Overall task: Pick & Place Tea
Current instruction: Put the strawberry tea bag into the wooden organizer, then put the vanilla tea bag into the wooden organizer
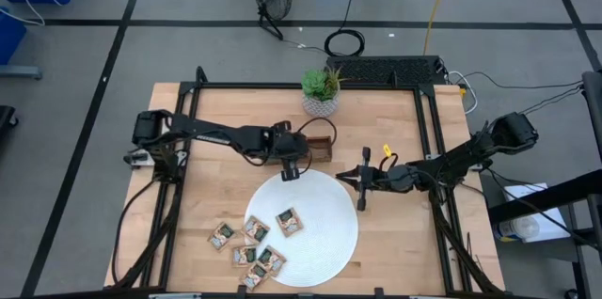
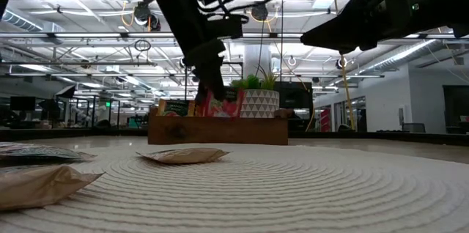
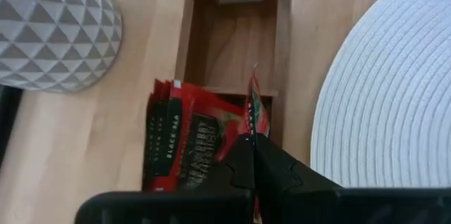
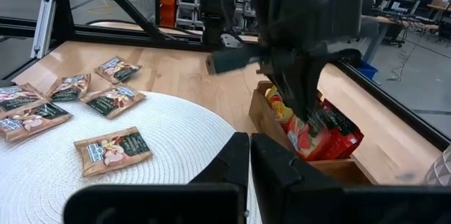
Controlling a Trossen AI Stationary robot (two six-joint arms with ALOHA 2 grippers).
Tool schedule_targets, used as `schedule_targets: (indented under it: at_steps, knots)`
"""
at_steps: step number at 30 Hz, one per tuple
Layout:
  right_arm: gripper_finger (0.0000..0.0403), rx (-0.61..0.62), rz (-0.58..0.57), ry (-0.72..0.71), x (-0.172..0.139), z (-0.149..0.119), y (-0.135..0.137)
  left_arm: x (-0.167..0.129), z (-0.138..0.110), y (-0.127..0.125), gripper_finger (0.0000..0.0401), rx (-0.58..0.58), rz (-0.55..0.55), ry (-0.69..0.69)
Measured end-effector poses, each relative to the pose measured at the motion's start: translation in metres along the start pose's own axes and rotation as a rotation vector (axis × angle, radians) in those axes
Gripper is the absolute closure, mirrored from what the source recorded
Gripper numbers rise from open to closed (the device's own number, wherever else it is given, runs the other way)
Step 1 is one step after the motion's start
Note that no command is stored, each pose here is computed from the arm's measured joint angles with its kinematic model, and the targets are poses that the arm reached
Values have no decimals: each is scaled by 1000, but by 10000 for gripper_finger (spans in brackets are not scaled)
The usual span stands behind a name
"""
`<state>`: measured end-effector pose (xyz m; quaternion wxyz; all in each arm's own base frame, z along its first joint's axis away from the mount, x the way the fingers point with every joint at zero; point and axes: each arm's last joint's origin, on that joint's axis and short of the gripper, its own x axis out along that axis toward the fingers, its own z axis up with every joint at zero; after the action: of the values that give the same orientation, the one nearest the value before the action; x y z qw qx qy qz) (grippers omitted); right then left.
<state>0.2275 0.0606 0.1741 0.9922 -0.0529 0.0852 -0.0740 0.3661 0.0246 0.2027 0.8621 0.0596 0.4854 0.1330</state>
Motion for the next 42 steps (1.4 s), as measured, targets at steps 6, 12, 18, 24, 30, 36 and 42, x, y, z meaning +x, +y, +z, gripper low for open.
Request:
schedule_targets:
  at_steps: [6,12,18,24,30,36,42]
  knots:
    - [394,2,0,0,0,0,0,17,-5,-2,401,-2,3,52]
    - [394,2,0,0,0,0,0,18,-7,-3,400,-19,1,73]
    - [394,2,0,0,0,0,0,17,-7,-5,379,-29,-4,72]
    - [394,1,1,0,0,0,0,15,-7,-10,349,-19,-3,68]
    - [394,-1,1,0,0,0,0,12,-7,-14,286,-26,56,63]
    - [394,-1,1,0,0,0,0,2,-6,-16,224,-19,49,43]
    - [394,-1,1,0,0,0,0,-36,4,-15,191,-35,32,-74]
